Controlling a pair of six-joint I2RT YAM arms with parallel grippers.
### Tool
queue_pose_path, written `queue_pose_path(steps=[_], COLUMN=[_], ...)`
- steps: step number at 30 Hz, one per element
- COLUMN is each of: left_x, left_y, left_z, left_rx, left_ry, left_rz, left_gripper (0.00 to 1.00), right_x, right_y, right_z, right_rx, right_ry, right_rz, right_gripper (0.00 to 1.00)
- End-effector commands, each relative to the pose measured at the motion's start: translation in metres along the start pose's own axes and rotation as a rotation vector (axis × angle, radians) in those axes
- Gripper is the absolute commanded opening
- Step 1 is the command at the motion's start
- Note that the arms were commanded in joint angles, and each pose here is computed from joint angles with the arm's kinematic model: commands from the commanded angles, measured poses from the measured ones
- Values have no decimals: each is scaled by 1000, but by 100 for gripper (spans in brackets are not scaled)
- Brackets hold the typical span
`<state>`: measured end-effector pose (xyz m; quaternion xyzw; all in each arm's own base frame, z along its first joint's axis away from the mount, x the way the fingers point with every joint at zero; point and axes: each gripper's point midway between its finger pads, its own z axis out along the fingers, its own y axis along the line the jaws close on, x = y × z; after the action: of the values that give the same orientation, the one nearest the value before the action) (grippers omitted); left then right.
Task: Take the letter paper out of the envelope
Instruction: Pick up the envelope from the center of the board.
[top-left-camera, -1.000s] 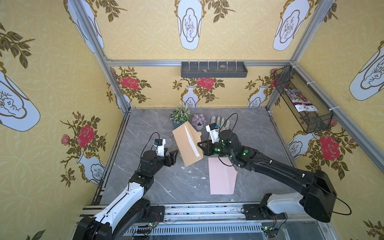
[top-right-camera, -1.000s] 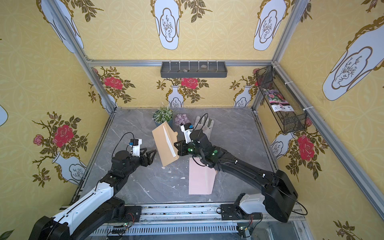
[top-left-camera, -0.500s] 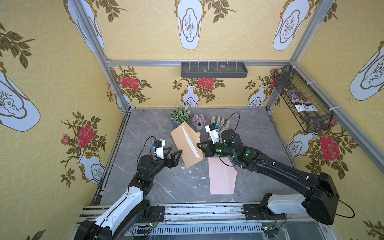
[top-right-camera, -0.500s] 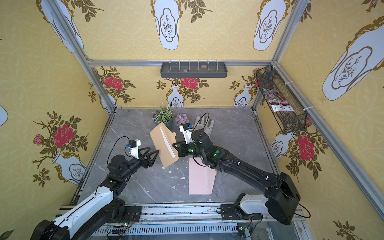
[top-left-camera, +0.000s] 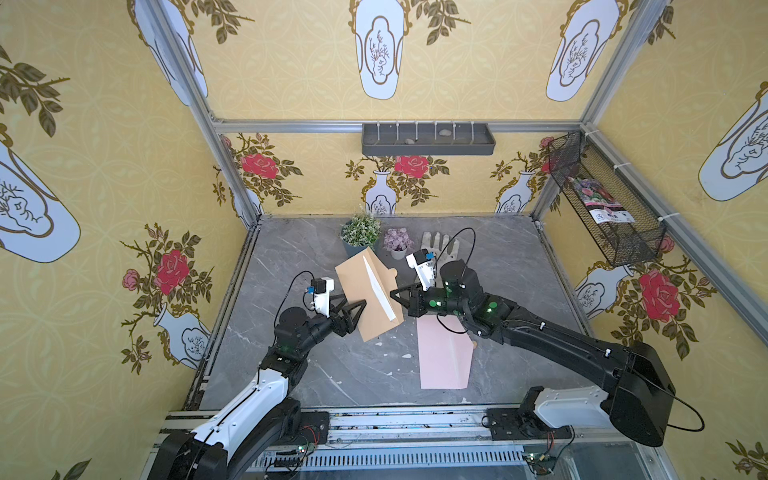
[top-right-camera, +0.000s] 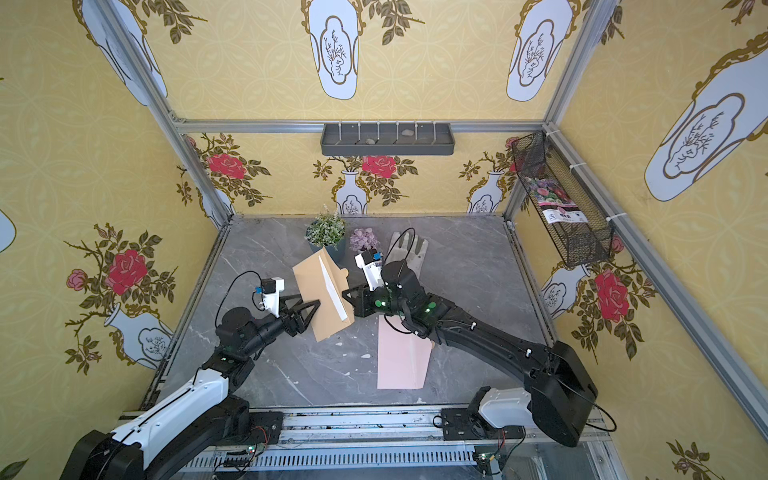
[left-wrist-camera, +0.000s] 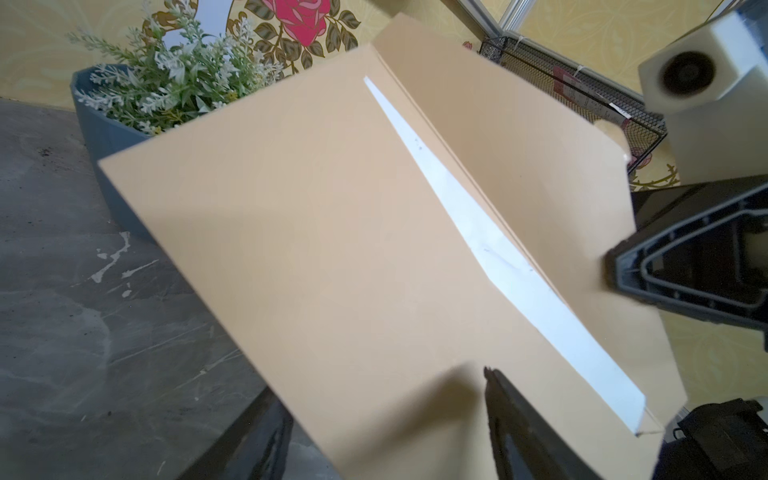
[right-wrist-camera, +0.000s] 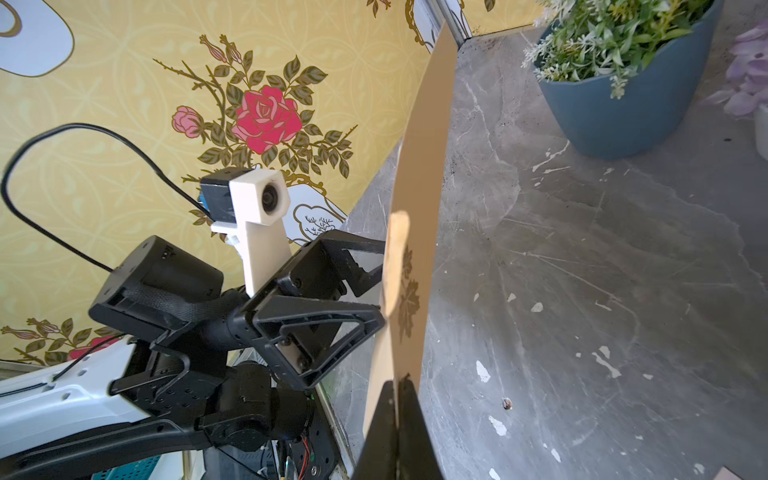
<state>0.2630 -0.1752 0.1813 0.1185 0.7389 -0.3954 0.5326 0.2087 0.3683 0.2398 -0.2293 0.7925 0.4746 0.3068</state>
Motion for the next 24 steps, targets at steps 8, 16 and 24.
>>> queue_pose_path(steps=[8,16,24], left_x=[-8,-7,-7], left_y=[0,7,18], left_z=[-4,-4,-9], left_rx=[-10,-50,-120], left_ry=[-38,-28,-43], left_rz=[5,-5,-4], left_gripper=[47,4,0], right_x=[-2,5,21], right_y=[-6,-20,-44], right_z=[7,8,6], right_rx=[3,59,209], right_ry=[-28,-14,43], right_rz=[-11,5,16], right_gripper=[0,22,46])
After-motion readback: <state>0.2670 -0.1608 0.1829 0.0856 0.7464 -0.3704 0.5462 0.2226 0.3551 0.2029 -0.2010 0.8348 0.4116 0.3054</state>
